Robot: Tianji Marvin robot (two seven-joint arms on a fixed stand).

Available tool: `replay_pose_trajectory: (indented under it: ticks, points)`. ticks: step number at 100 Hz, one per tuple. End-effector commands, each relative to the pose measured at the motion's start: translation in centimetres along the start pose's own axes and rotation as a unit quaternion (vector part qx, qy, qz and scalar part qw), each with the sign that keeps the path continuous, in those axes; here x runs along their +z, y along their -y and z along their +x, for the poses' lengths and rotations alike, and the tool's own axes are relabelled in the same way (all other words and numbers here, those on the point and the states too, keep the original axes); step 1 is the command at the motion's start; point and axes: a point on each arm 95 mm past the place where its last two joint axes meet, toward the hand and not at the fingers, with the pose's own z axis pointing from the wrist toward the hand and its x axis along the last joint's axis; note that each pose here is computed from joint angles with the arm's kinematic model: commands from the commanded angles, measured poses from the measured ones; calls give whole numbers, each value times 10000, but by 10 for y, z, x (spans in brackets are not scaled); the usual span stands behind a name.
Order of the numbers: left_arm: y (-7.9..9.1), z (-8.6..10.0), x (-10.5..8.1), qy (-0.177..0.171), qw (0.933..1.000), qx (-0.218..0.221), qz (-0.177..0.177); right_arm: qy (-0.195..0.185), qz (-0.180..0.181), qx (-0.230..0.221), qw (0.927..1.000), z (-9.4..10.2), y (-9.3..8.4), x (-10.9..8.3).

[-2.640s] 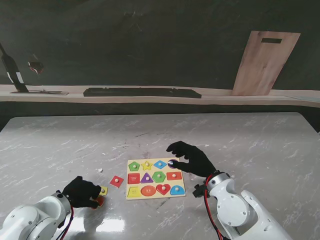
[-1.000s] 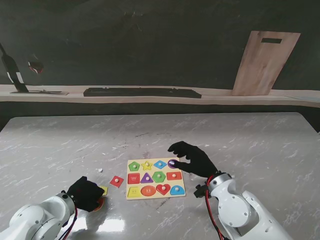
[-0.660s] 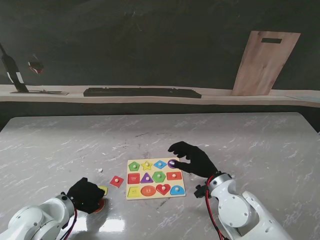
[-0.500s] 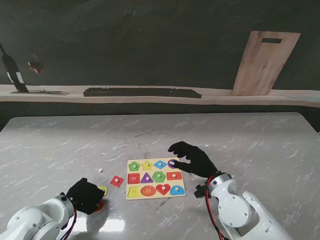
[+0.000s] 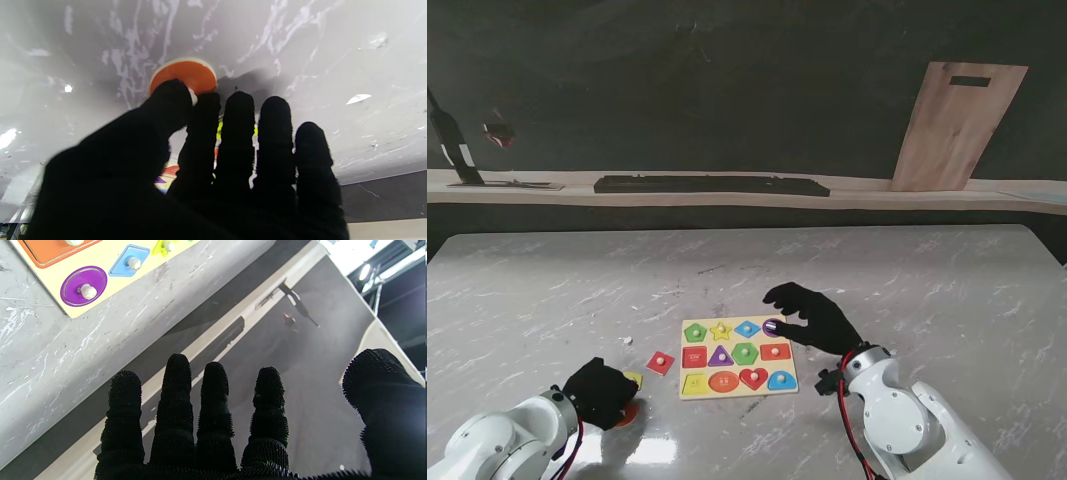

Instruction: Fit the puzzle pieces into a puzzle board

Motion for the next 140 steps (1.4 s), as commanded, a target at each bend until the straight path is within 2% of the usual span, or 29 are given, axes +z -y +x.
replay_pose_trajectory:
  ticks: [1, 40, 102, 140]
  points:
    - [-8, 3, 1, -75, 9999, -54, -102, -6, 28, 2, 10000, 1, 3, -1]
    - [-11, 8, 1, -7, 9990, -37, -441, -13, 15, -7, 10000, 1, 2, -2]
    - [-10, 8, 1, -38, 9989, -17, -462, -24, 12, -14, 10000, 0, 2, -2]
    - [-9, 6, 0, -82, 9978, -84, -659, -26, 21, -6, 10000, 0, 2, -2]
